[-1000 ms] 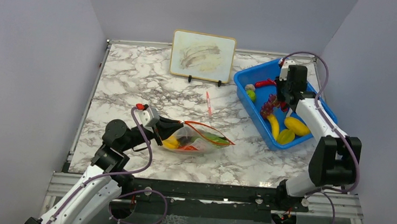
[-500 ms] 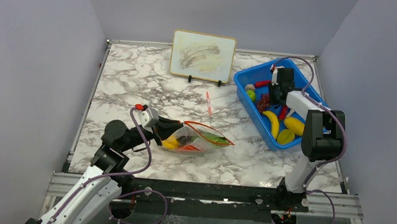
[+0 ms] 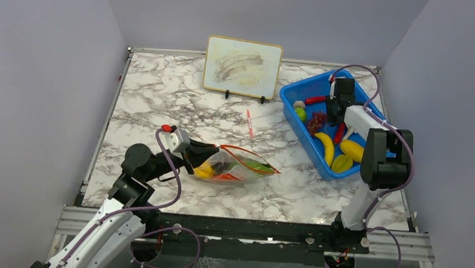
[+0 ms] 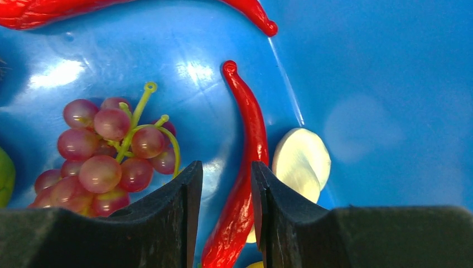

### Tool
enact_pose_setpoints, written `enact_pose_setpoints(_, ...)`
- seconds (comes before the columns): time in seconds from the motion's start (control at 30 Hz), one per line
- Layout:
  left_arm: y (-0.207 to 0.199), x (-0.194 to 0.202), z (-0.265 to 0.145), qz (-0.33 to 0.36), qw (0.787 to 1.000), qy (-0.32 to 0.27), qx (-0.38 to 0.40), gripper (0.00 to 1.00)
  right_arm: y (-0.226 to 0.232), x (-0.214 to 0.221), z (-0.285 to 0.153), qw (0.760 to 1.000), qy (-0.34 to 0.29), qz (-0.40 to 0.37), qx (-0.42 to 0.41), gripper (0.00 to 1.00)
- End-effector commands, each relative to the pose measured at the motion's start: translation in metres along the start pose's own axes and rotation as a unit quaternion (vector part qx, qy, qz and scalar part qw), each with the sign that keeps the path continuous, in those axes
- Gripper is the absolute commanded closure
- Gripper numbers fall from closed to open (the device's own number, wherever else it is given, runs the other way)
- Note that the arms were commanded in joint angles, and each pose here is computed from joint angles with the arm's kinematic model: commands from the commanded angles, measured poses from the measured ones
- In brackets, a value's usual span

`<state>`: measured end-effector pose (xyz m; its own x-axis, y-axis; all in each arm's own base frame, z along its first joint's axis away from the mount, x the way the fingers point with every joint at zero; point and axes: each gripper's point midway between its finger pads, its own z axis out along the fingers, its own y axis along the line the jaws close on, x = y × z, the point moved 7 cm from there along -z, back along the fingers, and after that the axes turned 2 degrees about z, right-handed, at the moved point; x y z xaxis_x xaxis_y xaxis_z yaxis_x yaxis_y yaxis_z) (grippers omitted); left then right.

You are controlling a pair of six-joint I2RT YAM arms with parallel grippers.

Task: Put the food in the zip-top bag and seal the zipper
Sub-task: Pick up the fake vegetable from the bin.

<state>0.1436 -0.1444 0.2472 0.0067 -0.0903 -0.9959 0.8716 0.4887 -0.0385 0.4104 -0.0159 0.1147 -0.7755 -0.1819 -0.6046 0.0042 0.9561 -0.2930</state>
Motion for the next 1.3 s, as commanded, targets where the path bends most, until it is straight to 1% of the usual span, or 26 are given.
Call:
enact_pose_setpoints(0.0,0.0,-0.015,0.0,0.017,1.0,-0.02,-0.001,1.0,-0.013,0.007,-0.001,0.998,0.005,0.016,0.054,0.62)
enact_pose_setpoints(0.37,-0.001,-0.015,0.0,0.018,1.0,-0.02,0.0,1.0,-0.013,0.032,0.02,0.997,0.042,0.017,0.061,0.62)
enact_pose_setpoints(0.47,-0.001,-0.015,0.0,0.019,1.0,-0.02,0.0,1.0,-0.01,0.034,0.022,0.998,0.044,0.018,0.045,0.66)
enact_pose_setpoints(0.6,0.0,-0.015,0.0,0.02,1.0,-0.02,-0.001,1.0,-0.006,0.025,0.014,0.999,0.03,0.027,0.014,0.76)
enact_pose_setpoints(0.7,0.0,-0.016,0.0,0.02,1.0,-0.021,-0.002,1.0,-0.007,0.01,-0.002,0.999,0.008,0.038,-0.009,0.8)
enact_pose_setpoints(0.87,0.0,-0.015,0.0,0.019,1.0,-0.02,-0.004,1.0,-0.013,-0.01,-0.038,0.998,-0.033,0.05,-0.033,0.84)
enact_pose_setpoints(1.07,0.001,-0.018,0.001,0.013,0.999,-0.028,-0.008,1.0,-0.015,-0.024,-0.088,0.992,-0.087,0.054,-0.071,0.85)
enact_pose_setpoints(1.2,0.0,-0.028,0.004,0.002,0.999,-0.051,-0.007,1.0,-0.01,-0.032,-0.13,0.984,-0.133,0.051,-0.104,0.85)
enact_pose_setpoints(1.27,0.001,-0.035,0.006,0.001,0.998,-0.056,-0.007,1.0,-0.002,-0.036,-0.151,0.978,-0.153,0.039,-0.134,0.85)
